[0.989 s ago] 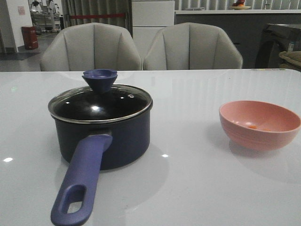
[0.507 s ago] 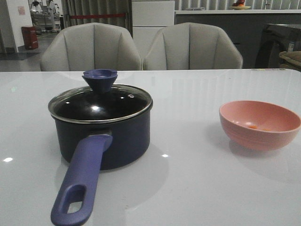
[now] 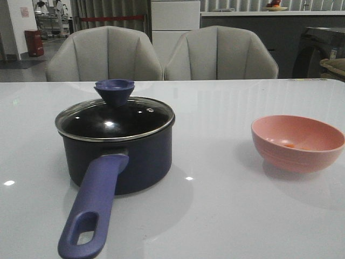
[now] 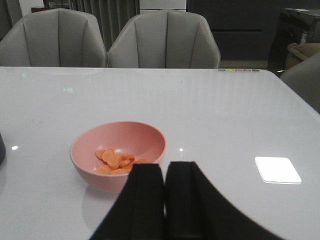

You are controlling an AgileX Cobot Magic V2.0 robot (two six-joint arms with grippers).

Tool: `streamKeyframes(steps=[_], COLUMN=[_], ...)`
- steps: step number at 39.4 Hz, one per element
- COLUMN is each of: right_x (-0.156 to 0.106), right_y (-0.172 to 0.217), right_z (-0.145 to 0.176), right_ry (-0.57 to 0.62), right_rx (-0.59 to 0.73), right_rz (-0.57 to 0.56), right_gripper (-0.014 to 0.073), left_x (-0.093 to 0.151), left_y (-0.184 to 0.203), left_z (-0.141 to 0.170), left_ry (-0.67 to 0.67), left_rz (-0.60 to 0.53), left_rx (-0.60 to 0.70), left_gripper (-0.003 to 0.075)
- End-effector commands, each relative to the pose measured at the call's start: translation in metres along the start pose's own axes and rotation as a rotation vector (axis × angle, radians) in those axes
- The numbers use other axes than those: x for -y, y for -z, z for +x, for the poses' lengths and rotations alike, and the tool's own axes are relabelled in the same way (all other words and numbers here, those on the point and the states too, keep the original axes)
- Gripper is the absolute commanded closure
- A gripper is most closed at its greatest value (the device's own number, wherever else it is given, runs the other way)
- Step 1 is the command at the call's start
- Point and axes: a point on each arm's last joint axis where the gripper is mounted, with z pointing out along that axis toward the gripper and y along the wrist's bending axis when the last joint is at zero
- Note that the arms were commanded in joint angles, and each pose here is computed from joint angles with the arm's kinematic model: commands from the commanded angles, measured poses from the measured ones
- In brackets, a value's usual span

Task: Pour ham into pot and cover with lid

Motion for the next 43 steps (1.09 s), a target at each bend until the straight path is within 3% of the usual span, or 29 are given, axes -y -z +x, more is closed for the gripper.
streamKeyframes(steps=[1,6,10,24,43], right_x=[0.001,0.001,0.001,0.001,0.001], right_y=[0.001,0.001,0.001,0.001,0.001], right_z=[-0.004,-0.004,-0.004,-0.004,-0.004], right_ry=[0.009,0.009,0.009,0.009,0.009], right_rx=[0.081,0.081,0.081,0.081,0.081], right_rz=[0.004,0.004,0.004,0.004,0.004], right_gripper=[0.0436,0.0436,0.0436,0.0436,0.0436], left_x=[0.001,0.000,-0.002,-0.003,-0.002], left_y=[0.001,0.008,0.011,-0.007,-0.041], left_z=[-0.006,-0.030,-0.049,-0.117,-0.107], left_ry=[0.050,0.075,0.111,0.117,0.117], left_rz=[0.006,0.008,0.006,0.015,0.012], left_rx=[0.156,0.394,0.428,0.106,-0.084], left_gripper=[0.0606,0.0606,0.0606,0.0606,0.0606])
